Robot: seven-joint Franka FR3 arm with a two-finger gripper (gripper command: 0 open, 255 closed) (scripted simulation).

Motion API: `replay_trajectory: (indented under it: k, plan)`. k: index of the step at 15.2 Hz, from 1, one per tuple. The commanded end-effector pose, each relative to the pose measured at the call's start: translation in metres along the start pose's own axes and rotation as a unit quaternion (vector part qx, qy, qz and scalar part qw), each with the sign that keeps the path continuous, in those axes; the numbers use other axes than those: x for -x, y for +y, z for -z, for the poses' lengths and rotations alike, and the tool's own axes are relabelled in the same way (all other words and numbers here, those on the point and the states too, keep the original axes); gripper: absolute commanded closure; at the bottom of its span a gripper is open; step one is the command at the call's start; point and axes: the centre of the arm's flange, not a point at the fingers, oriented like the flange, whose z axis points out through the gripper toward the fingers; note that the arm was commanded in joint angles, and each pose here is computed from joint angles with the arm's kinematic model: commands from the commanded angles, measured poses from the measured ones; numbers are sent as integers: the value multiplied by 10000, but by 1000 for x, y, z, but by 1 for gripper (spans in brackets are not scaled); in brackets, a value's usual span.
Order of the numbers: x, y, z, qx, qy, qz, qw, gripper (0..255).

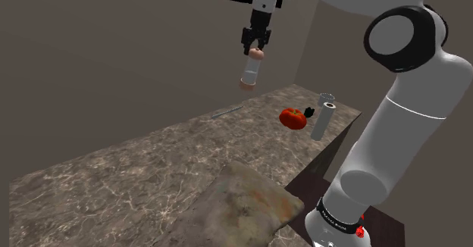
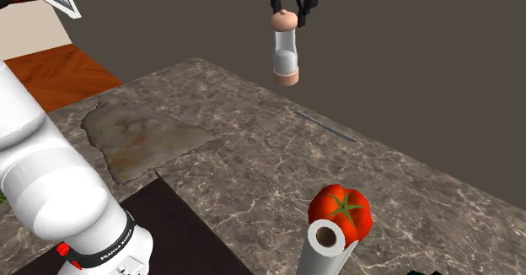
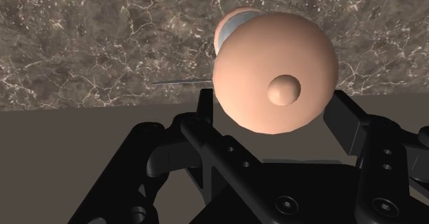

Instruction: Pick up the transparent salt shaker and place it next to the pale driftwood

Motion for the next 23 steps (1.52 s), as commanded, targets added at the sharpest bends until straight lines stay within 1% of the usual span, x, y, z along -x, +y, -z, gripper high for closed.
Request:
replay_trajectory:
  k: [1, 23]
  plan:
    - [14, -23, -2, 4, 2, -4, 10000, 255]
    - [136, -285, -27, 4, 2, -4, 10000, 255]
